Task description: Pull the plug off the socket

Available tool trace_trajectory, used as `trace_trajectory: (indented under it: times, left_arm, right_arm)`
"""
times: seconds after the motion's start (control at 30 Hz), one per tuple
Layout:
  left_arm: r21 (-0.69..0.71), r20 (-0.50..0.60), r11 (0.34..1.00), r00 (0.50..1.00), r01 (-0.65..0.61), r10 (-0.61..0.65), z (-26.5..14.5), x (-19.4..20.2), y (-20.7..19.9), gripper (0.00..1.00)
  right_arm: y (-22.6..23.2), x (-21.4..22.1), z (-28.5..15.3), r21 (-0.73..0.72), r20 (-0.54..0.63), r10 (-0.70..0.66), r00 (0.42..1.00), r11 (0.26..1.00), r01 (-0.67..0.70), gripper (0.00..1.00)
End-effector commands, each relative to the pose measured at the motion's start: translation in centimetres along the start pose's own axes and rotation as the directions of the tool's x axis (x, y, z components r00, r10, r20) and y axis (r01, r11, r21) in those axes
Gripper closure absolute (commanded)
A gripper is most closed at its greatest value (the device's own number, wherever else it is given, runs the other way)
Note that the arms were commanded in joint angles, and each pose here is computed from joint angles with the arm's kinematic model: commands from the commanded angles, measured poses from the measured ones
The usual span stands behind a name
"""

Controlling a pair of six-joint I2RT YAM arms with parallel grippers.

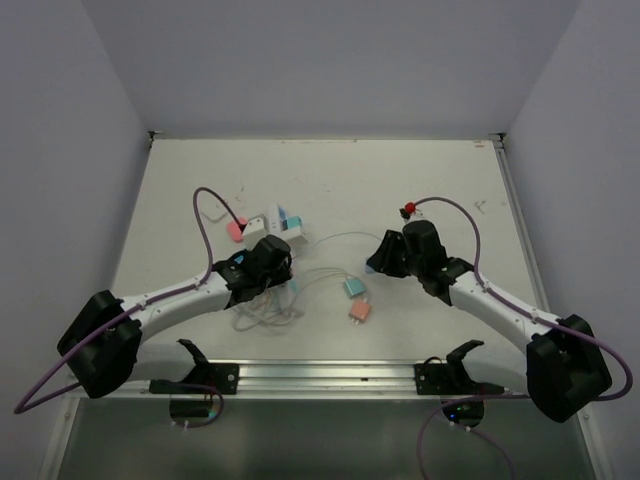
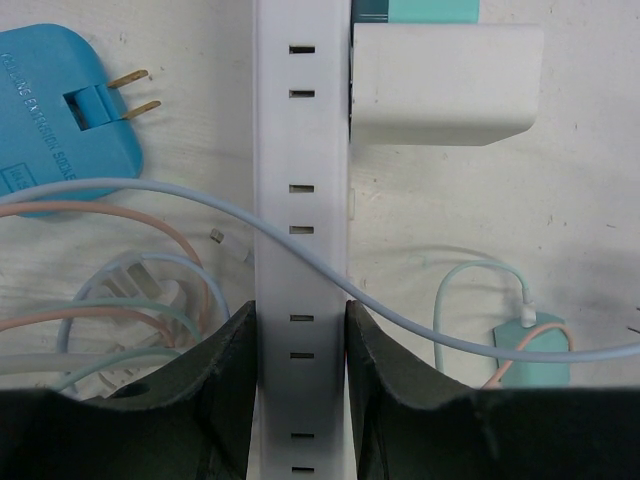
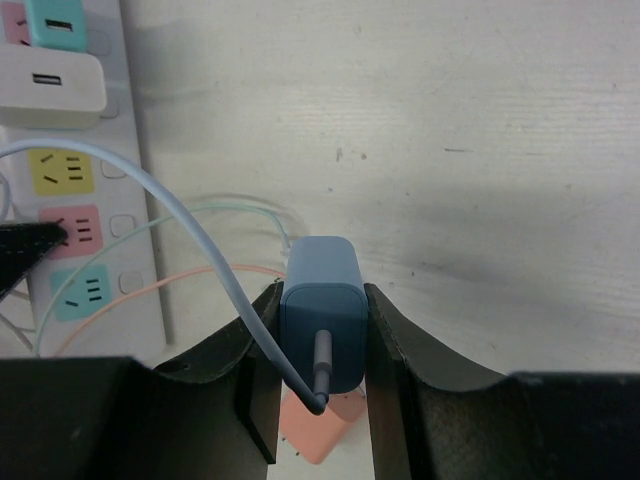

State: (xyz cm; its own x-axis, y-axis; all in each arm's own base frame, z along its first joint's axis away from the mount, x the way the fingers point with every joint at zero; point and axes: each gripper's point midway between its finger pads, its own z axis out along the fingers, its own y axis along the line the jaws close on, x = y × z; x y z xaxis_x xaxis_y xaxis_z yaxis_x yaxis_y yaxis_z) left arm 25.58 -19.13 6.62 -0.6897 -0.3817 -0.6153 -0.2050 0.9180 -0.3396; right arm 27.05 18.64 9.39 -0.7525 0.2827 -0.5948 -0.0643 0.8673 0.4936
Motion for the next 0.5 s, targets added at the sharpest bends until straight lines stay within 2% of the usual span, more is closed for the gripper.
trace_trajectory:
  times: [0.0, 0.1, 0.23, 0.33, 0.37, 0.43, 0.47]
  left_arm:
    - [-0.042, -0.022, 0.998, 0.999, -0.043, 0.042, 0.2, 1.0, 1.9, 1.0]
    - [-0.008, -0.018, 0.999, 0.999, -0.041, 0.041, 0.2, 0.9, 1.3, 1.0]
    - [0.037, -0.018, 0.998, 0.999, -0.048, 0.048, 0.2, 0.9, 0.5, 1.0]
    - [0.077, -0.012, 0.996, 0.999, -0.049, 0.05, 0.3, 0.7, -0.4, 1.0]
    - [0.086, -0.01, 0.995, 0.999, -0.049, 0.05, 0.3, 0.7, -0.6, 1.0]
    - [0.101, -0.01, 0.993, 0.998, -0.054, 0.055, 0.3, 0.7, -0.9, 1.0]
    - [0.106, -0.009, 0.993, 0.998, -0.055, 0.057, 0.3, 0.7, -0.9, 1.0]
  right_arm:
    - [-1.6, 1.9, -0.6, 0.032, -0.056, -0.036, 0.998, 0.999, 0.038, 0.87]
    - [-1.8, 2.9, -0.9, 0.02, -0.087, -0.044, 0.995, 0.999, 0.046, 0.78]
    - [-2.2, 4.0, -1.2, 0.026, -0.139, -0.055, 0.989, 0.998, 0.059, 0.7]
    - [-2.2, 4.5, -1.6, 0.023, -0.165, -0.054, 0.985, 0.998, 0.058, 0.52]
    - [-2.0, 4.4, -1.7, 0.015, -0.168, -0.055, 0.984, 0.998, 0.059, 0.43]
    - [-1.2, 4.0, -2.4, -0.005, -0.164, -0.057, 0.985, 0.998, 0.057, 0.32]
    - [-1.0, 3.7, -2.8, -0.013, -0.159, -0.06, 0.985, 0.998, 0.059, 0.23]
